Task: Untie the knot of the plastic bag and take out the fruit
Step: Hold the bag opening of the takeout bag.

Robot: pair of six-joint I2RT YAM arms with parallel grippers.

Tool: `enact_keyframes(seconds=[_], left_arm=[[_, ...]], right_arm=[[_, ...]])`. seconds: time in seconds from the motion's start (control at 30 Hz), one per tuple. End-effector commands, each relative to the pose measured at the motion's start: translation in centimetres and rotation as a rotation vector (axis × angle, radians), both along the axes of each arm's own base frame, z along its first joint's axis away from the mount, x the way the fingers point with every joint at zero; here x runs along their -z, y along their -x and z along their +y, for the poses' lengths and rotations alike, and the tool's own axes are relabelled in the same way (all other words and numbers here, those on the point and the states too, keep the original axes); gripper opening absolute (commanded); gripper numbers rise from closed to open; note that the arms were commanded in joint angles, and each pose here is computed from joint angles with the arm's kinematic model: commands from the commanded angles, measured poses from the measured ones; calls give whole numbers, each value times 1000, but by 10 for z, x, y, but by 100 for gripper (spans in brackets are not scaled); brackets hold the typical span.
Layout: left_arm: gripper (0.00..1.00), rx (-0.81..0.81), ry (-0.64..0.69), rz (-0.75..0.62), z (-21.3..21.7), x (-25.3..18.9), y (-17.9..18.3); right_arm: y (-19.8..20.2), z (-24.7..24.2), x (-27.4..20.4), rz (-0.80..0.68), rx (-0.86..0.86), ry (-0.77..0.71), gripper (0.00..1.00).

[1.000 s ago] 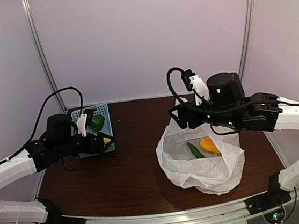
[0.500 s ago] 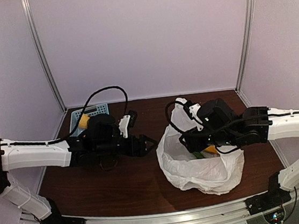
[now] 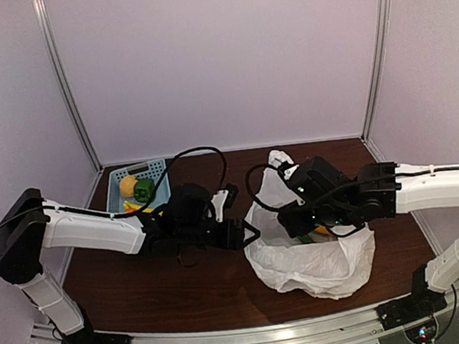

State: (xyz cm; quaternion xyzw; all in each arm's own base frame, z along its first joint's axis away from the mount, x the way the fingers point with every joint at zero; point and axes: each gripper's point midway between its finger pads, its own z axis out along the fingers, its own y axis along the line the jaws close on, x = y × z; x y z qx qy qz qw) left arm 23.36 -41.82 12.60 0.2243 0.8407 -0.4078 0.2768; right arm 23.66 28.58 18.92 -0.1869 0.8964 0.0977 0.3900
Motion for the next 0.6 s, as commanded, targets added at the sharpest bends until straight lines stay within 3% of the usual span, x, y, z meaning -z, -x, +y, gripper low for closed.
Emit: enact_keyframes(seconds=[0.0, 0.07, 0.2, 0.57], left_arm=[[46, 37, 75, -16, -21, -15, 1], [26, 31, 57, -9, -22, -8, 2], [0, 5, 26, 5, -16, 6, 3], [0, -19, -28, 18, -3, 25, 6]], right_arm=[[-3, -4, 13, 35, 14, 81, 69], [-5, -5, 21, 54, 22, 107, 69], [-15, -15, 34, 72, 63, 175, 69], [-42, -64, 71, 99, 161, 369, 73]])
